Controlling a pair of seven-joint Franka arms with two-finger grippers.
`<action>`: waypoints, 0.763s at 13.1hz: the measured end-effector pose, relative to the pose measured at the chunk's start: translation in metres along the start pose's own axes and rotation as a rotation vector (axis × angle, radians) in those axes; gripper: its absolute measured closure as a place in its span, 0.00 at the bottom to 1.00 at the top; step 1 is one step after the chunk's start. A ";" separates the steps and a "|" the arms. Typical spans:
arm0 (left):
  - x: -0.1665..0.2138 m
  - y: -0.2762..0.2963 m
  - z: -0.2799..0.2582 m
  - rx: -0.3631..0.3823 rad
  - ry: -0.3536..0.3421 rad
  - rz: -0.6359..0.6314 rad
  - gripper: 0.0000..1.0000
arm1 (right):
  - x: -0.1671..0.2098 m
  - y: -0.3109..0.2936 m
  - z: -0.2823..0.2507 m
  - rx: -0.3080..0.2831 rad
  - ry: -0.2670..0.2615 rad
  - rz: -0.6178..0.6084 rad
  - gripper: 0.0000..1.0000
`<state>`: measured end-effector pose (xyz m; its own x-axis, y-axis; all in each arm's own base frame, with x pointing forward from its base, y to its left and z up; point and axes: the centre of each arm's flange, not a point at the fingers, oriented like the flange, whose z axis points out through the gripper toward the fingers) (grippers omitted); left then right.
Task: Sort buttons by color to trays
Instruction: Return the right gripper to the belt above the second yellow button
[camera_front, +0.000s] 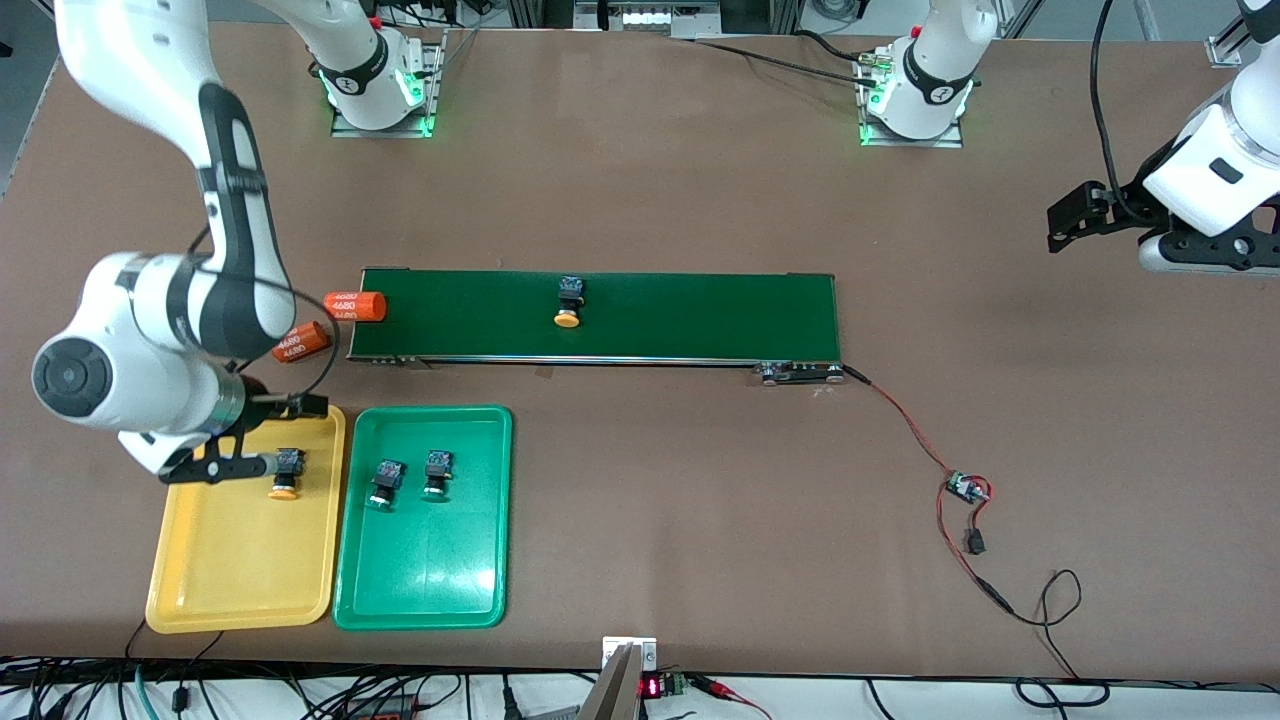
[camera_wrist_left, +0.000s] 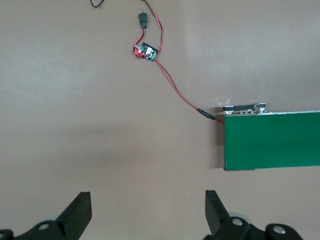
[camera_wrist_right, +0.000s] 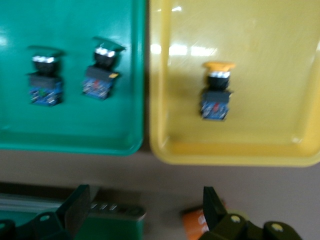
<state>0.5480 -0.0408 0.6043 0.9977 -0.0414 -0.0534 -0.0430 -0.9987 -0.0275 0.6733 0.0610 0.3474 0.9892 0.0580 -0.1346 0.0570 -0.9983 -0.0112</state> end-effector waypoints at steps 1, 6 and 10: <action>0.000 0.000 0.000 0.000 0.000 0.000 0.00 | -0.016 -0.018 -0.009 0.015 -0.005 0.024 0.00; 0.000 0.000 0.000 0.000 0.000 0.000 0.00 | -0.077 -0.135 -0.012 0.026 -0.042 0.107 0.00; 0.000 0.000 0.000 0.000 0.000 0.000 0.00 | -0.102 -0.219 0.015 -0.011 -0.041 0.159 0.00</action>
<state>0.5480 -0.0410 0.6045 0.9977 -0.0418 -0.0530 -0.0433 -0.9987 -0.0275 0.5575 0.2739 0.3486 0.9796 -0.1009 -0.1737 -0.0982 -0.9949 0.0241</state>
